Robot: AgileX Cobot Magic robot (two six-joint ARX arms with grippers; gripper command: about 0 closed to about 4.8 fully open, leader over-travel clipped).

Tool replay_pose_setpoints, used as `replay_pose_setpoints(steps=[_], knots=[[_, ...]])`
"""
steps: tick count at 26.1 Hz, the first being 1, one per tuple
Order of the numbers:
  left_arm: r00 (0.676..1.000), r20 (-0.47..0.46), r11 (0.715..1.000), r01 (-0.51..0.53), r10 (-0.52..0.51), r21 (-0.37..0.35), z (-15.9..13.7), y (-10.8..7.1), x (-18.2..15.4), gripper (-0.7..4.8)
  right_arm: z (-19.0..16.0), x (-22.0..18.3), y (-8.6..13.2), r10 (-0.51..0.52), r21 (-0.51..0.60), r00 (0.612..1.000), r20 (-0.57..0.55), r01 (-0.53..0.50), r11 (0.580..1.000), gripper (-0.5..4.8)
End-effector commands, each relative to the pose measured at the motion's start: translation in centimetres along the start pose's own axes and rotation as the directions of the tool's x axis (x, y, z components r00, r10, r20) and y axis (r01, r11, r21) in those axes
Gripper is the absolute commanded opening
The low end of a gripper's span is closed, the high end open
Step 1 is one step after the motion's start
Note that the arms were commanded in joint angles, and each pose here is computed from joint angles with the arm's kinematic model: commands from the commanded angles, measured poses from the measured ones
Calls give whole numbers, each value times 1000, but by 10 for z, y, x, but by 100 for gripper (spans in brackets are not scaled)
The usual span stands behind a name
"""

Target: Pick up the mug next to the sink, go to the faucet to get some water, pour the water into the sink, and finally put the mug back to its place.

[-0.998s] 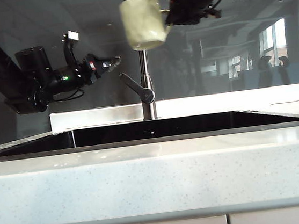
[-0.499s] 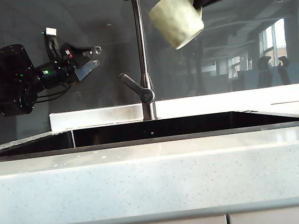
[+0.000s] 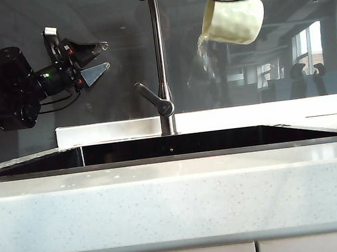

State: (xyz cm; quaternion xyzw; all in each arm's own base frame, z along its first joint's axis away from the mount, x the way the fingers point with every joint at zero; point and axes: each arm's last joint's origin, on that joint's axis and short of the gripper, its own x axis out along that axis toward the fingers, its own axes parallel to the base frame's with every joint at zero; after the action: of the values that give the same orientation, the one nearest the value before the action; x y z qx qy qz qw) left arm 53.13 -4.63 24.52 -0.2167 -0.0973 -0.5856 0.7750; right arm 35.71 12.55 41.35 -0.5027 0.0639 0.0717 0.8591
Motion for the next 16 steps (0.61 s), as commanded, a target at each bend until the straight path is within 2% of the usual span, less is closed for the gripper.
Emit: replay_pose_setpoints(steps=[1,8,13,16], knots=[[1000,4,1000,15,-15,20,6,-3,1,479,15,-11,-10,-79,-176,994,70,90,980,-5],[1000,4,1000,15,-15,20,6,-3,1,479,21,-13,-8,-87,-346,993,83,110,932,-5],[1000,4,1000,15,-15,20,5,-3,1,479,21,-14,-8,-84,-475,993,88,116,873,-5],[1000,4,1000,15,-15,19,5,-3,1,479,23,-14,-9,-97,-487,990,98,133,863,-5]])
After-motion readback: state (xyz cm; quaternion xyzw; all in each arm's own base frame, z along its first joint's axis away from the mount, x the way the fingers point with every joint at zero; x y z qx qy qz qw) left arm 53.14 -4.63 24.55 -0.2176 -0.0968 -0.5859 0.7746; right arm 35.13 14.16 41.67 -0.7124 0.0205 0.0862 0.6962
